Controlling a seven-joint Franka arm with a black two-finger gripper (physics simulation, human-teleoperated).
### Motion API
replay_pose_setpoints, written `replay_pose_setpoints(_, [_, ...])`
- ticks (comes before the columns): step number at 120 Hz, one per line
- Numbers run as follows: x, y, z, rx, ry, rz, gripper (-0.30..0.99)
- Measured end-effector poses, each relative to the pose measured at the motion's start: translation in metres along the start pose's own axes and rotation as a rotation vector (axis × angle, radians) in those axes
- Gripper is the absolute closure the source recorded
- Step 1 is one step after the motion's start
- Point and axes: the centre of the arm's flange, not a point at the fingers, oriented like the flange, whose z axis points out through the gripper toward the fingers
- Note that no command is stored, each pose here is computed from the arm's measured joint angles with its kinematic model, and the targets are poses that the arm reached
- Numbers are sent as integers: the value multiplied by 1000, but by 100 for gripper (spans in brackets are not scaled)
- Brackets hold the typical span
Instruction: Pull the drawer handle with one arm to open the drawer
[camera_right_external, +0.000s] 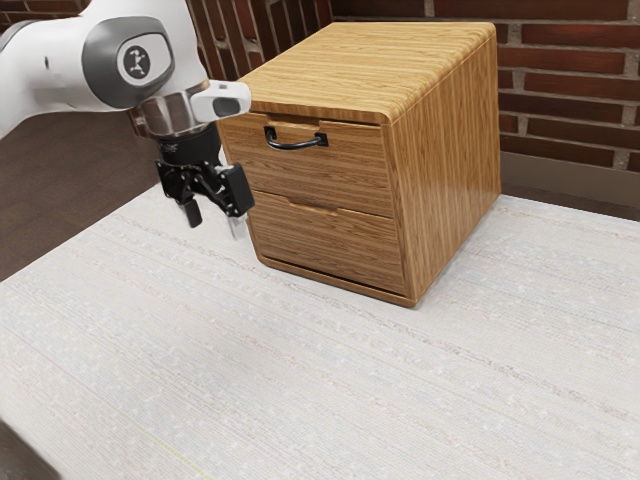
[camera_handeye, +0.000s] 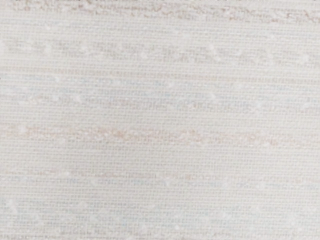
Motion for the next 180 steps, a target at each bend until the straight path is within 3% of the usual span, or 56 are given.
replay_pose_setpoints(30, [-1, 1, -6, 11, 16, -28, 0])
replay_pose_setpoints(47, [-45, 39, -104, 38, 236, 63, 0])
replay_pose_setpoints(65, [-47, 100, -125, 67, 330, 351, 0])
replay_pose_setpoints(82, [-39, 85, -122, 181, 318, 658, 0])
replay_pose_setpoints(95, [-28, 50, -109, 221, 282, 807, 0])
replay_pose_setpoints(109, [-19, 7, -95, 216, 257, 928, 0])
replay_pose_setpoints(126, [-6, -11, -76, 196, 230, 1105, 0])
replay_pose_setpoints(148, [11, -13, -52, 162, 221, 1308, 0])
replay_pose_setpoints(180, [26, -16, -42, 198, 254, 1461, 0])
